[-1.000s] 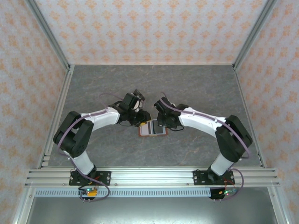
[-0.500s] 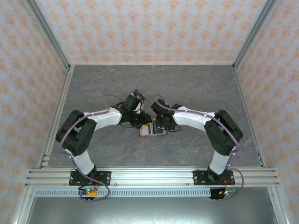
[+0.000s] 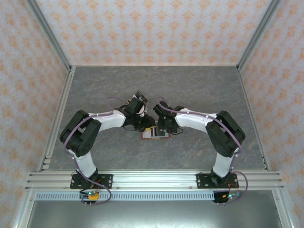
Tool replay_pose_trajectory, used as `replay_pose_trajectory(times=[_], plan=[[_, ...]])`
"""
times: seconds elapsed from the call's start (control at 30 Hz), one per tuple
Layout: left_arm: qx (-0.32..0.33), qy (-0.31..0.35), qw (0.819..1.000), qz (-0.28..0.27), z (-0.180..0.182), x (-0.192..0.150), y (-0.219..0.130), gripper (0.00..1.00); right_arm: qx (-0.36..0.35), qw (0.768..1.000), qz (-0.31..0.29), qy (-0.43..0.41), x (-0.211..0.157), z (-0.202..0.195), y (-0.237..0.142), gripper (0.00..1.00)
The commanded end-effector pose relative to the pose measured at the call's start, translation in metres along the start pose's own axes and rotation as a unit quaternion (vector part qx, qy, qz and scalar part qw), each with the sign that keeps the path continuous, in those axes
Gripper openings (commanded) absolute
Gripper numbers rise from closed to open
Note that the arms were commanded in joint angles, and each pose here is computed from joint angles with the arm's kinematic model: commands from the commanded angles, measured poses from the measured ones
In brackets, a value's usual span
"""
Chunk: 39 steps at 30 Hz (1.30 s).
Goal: Take the credit cards out of the card holder
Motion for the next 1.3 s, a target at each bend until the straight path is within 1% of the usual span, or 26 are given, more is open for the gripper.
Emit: replay_pose_trajectory(times=[0.0,0.3,0.57,0.9,1.27], plan=[[-0.009,0.016,1.0,0.01,0.001,-0.001,0.008,0.31,0.01,1.0,0.016,0.011,-0.004,-0.001,0.01,0.21],[0.001,0.02,1.0,0.01,0.008,0.0,0.013,0.29,0.008,1.0,0.019,0.018,-0.004,-0.004,0.01,0.2],[-0.02,0.032,0.999,0.014,0.003,-0.002,0.01,0.25,0.003,1.0,0.02,0.018,-0.003,-0.006,0.01,0.18],[-0.069,0.053,0.996,0.02,-0.009,-0.005,0.002,0.2,-0.005,1.0,0.026,0.017,-0.004,-0.006,0.013,0.16],[-0.098,0.046,0.994,0.022,-0.007,-0.003,-0.001,0.14,-0.02,0.999,0.03,0.018,-0.006,-0.01,0.017,0.14]])
Point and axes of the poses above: each hand's point on the last joint's axis, 136 mm out from that joint toward the fingers, its own y axis out along the fingers, its own z axis along the line the jaws close on, x = y × z, the point moved 7 cm from there along -y, back along the fingers, and after that the axes turned 8 degrees about -y, right-handed, at the moved point
